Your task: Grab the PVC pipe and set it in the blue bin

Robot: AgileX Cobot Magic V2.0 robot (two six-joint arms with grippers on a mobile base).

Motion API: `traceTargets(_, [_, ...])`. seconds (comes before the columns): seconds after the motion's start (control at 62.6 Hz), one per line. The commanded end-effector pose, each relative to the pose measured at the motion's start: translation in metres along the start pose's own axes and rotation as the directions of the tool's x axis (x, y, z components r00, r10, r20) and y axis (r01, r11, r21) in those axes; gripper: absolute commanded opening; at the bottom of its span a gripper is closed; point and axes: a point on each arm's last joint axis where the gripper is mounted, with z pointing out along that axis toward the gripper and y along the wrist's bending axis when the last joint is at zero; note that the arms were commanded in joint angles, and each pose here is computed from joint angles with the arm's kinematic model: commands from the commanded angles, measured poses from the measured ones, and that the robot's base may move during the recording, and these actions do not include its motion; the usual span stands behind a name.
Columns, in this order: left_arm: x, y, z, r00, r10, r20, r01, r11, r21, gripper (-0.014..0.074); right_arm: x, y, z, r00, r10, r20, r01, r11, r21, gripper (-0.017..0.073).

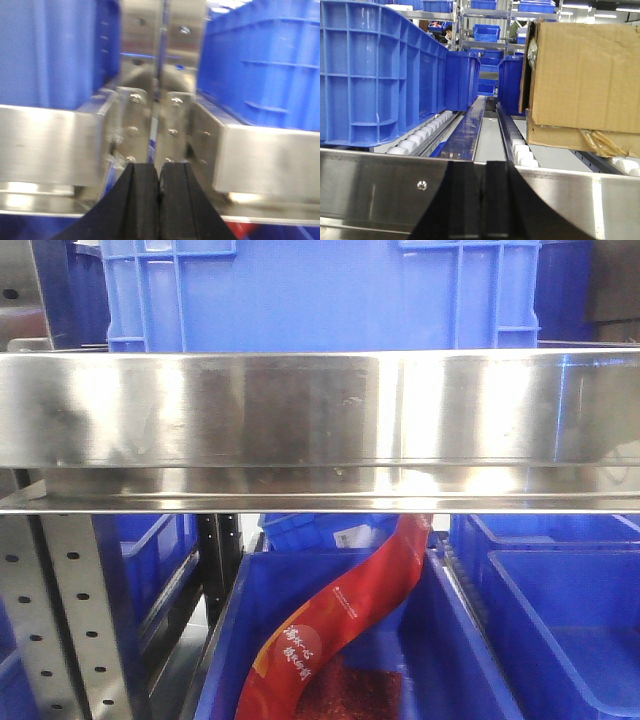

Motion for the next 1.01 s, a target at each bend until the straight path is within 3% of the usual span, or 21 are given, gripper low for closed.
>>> traceTargets(0.0, [-0.0050,0.0008,-0.0009,0.998,0.004,0.057,-0.002,1.000,-0.019,-0.0111,-0.0020,-0.0004,-0.0003,1.000,-0.002,0.024,0.002,1.000,0.007,-0.0169])
traceTargets(0.256, [-0.0071,0.0006,-0.0010,0.997,0.008,0.081,-0.007,1.000,-0.017,-0.0111,-0.0020,-0.0004,-0.0003,1.000,-0.002,0.024,0.002,1.000,0.007,-0.0169])
traceTargets(0.384, [-0.0073,0.0005,-0.0010,0.993,0.092,0.080,-0.090,0.996,-0.024,-0.0111,-0.0020,-0.0004,-0.0003,1.000,-0.002,0.024,0.002,1.000,0.007,-0.0169])
traceTargets(0.991, [-0.0073,0.0006,-0.0010,0.994,0.078,0.081,-0.077,0.997,-0.023,-0.0111,-0.0020,-0.0004,-0.0003,1.000,-0.002,0.024,0.002,1.000,0.007,-0.0169])
